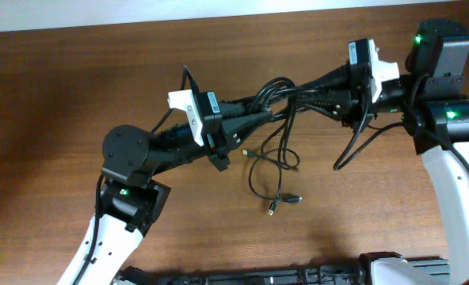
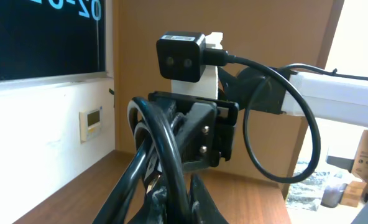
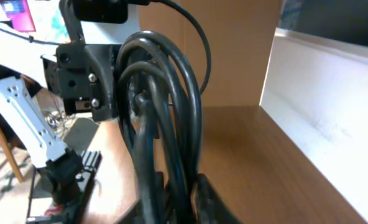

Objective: Untangle cables

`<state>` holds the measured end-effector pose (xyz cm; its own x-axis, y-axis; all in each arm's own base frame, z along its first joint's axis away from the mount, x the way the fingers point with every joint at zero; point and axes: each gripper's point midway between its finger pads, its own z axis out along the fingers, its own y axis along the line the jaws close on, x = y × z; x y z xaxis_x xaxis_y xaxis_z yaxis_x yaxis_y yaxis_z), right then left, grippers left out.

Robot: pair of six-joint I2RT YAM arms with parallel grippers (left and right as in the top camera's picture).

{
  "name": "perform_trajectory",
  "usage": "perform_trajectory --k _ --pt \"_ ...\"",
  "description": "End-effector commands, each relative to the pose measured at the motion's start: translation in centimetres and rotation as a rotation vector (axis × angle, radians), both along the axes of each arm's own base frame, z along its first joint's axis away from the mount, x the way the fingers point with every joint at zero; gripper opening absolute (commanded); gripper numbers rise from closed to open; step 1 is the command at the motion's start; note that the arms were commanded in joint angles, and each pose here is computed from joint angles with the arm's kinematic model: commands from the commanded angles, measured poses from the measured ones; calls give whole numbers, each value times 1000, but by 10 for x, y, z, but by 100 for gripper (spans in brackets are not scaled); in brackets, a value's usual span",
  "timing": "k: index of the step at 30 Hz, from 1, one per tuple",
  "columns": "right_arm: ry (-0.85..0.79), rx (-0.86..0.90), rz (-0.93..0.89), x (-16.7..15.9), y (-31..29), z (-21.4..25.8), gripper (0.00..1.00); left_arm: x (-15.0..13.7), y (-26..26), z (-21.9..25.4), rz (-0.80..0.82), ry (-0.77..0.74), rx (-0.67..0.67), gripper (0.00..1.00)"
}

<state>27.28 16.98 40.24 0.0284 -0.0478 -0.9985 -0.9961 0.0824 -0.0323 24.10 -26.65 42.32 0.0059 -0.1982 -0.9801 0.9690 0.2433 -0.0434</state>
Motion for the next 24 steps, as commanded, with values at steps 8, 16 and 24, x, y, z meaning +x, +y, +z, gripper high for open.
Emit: perform_trajectory --k 8,16,24 --pt "169 -81 -212 32 -7 -17 4 1 0 6 7 -2 -16 0" --pt "370 -134 -402 53 -20 -40 4 55 30 -3 273 144 -57 0" --pt "519 -190 -569 65 -36 -65 4 84 48 -32 451 312 -41 0"
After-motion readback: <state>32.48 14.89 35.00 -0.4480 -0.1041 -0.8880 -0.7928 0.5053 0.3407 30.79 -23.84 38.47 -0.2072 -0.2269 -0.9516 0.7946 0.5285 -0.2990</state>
